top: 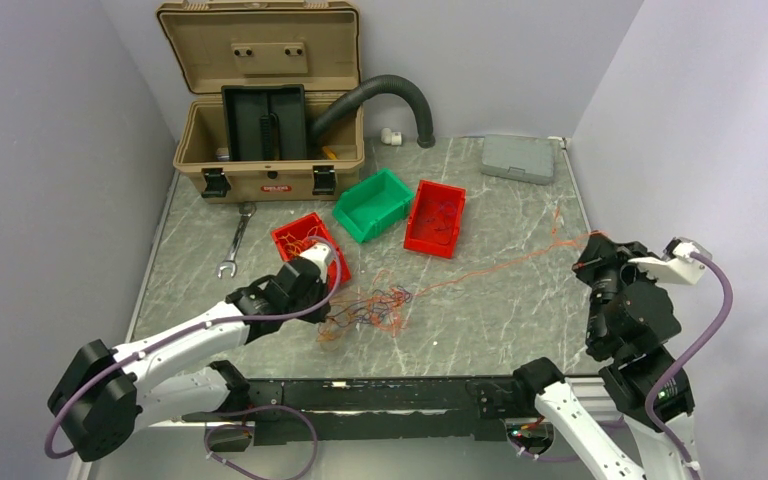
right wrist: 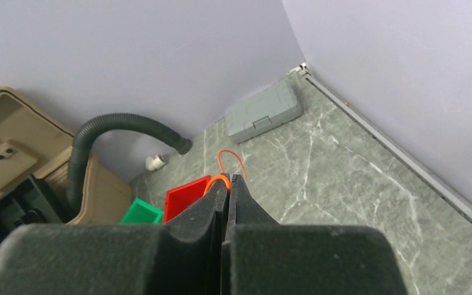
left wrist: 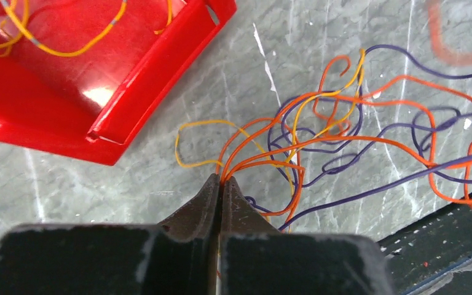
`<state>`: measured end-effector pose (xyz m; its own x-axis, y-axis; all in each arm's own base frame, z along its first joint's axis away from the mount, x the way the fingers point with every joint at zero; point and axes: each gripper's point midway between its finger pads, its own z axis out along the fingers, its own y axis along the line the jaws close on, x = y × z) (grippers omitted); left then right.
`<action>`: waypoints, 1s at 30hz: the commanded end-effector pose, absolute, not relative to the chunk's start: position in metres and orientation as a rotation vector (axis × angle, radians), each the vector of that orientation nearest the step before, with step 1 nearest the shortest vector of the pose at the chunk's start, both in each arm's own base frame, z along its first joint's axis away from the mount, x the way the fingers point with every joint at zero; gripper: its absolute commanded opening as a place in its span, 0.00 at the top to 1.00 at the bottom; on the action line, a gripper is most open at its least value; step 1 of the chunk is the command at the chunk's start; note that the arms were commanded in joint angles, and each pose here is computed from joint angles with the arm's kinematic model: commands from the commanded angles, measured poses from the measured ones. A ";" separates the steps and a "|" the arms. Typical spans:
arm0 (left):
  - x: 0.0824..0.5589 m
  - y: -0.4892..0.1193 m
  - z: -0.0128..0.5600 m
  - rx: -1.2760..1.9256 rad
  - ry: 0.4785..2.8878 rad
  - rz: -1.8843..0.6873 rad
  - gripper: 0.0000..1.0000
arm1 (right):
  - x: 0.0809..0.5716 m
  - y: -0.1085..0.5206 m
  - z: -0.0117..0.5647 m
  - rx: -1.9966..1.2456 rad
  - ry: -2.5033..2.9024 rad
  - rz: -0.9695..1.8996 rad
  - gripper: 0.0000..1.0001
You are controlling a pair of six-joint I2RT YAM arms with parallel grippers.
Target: Untangle the cables
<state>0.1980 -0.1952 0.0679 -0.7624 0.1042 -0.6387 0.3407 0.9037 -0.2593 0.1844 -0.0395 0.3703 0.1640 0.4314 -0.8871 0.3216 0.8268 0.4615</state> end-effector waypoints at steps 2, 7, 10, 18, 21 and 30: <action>0.213 -0.188 0.098 0.242 2.307 -0.429 0.80 | 0.190 -0.015 0.405 0.508 1.370 0.223 1.00; 0.227 -0.202 0.148 0.313 2.163 -0.482 0.23 | 0.200 0.057 0.423 0.145 1.449 0.449 1.00; 0.239 -0.211 0.175 0.343 2.126 -0.473 0.14 | 0.201 0.085 0.428 0.021 1.474 0.547 1.00; 0.250 -0.288 0.243 0.567 1.888 -0.794 0.07 | 0.196 0.115 0.458 -0.076 1.414 0.715 1.00; 0.256 -0.310 0.255 0.573 1.860 -0.872 0.01 | 0.195 0.119 0.470 -0.082 1.392 0.747 1.00; 0.233 -0.396 0.256 0.764 1.733 -1.142 0.01 | 0.193 0.119 0.482 -0.002 1.341 0.826 1.00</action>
